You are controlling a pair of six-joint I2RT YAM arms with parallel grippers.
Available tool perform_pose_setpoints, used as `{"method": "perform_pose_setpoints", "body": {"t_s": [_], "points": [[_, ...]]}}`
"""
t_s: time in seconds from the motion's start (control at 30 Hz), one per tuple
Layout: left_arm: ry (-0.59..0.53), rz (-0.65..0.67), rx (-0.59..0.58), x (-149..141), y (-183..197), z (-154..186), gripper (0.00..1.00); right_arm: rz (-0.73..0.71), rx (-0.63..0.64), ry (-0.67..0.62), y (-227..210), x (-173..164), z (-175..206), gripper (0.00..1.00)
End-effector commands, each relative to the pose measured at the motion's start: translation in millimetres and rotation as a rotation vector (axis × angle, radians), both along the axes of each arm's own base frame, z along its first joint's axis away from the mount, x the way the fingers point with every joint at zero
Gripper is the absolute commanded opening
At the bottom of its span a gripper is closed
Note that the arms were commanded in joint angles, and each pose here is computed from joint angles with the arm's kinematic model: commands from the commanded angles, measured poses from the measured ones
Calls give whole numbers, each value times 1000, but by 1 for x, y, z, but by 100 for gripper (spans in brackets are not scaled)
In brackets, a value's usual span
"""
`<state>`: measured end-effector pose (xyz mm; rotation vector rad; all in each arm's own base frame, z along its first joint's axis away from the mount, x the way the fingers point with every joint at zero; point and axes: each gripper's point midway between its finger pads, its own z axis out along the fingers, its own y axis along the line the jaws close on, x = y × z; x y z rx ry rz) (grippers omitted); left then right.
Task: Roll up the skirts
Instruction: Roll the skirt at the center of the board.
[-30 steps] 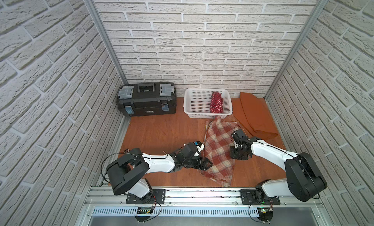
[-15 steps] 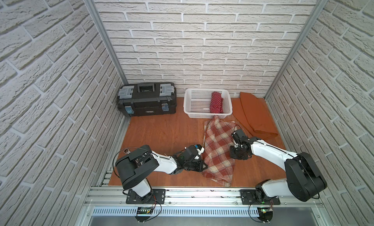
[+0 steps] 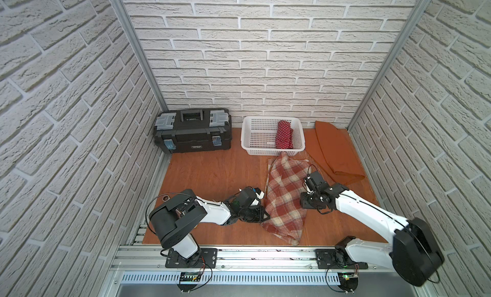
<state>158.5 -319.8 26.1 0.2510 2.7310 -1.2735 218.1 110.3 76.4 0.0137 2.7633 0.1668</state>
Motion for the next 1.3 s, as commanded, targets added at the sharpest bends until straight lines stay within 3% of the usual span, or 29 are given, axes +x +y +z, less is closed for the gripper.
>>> {"method": "perform_pose_setpoints", "body": {"t_s": [0.0,0.2,0.5,0.6,0.8,0.97,1.1,1.27], "points": [[131,37,-32,-1,-2,21,0,119,-15,-134,11,-18,33,63],[299,140,-202,11,-13,55,0,336,89,-258,56,-56,36,80],[375,283,-250,27,-9,69,0,637,-160,-473,117,-83,43,88],[377,306,-245,28,-6,68,0,701,-179,-496,135,-90,40,93],[379,330,-224,25,1,64,0,695,-236,-478,142,-89,21,97],[382,348,-224,22,6,61,0,577,-449,-502,120,-71,10,97],[382,363,-219,20,11,56,0,594,-474,-485,132,-72,-9,97],[399,397,-214,17,19,44,0,519,-542,-519,121,-67,-5,92]]}}
